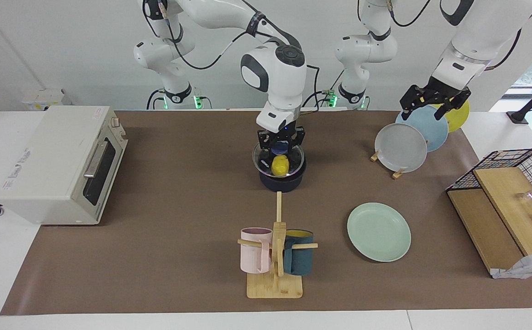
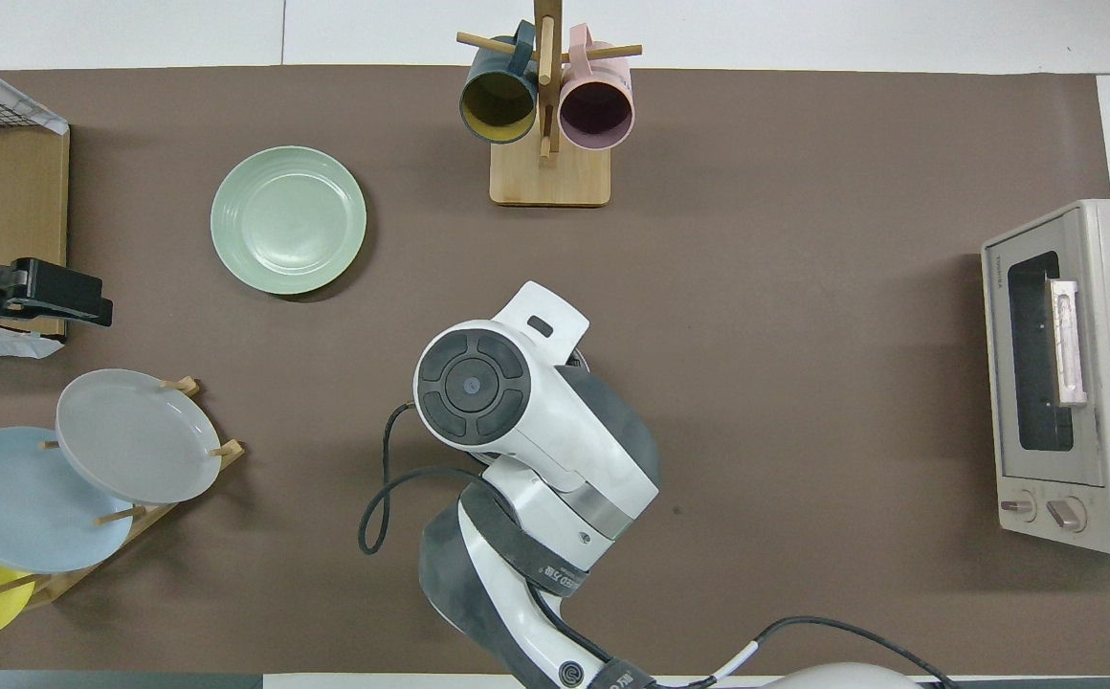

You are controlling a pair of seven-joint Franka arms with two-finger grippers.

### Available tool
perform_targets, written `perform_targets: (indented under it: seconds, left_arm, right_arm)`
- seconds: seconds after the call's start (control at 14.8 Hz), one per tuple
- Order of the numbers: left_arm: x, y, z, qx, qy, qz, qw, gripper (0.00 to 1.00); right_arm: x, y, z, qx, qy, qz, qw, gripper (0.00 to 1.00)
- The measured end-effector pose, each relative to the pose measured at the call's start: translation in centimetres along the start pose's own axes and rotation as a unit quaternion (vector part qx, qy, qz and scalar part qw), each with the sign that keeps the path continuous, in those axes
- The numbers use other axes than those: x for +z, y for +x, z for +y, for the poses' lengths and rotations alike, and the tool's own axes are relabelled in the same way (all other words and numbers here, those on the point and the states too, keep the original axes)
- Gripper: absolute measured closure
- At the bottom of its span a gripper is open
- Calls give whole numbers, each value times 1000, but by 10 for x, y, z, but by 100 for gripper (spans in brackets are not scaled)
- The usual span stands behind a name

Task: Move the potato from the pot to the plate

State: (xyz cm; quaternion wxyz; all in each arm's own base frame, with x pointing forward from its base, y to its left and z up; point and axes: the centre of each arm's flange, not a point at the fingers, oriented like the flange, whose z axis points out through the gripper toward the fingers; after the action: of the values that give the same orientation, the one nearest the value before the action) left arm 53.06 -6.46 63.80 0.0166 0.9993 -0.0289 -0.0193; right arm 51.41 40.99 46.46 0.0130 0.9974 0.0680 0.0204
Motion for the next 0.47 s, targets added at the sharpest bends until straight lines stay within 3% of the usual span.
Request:
perform_targets:
  seconds: [0.2,0.47]
  left_arm:
    - [5,-3,39,-18,-2,-3,1000,0]
    - [56,-27,178,-66,-4,10,998,0]
  right_arm:
    - [-9,31,83,-18,-9,-19,1000,34]
    - [19,59,220,-67,-12,-58,996,34]
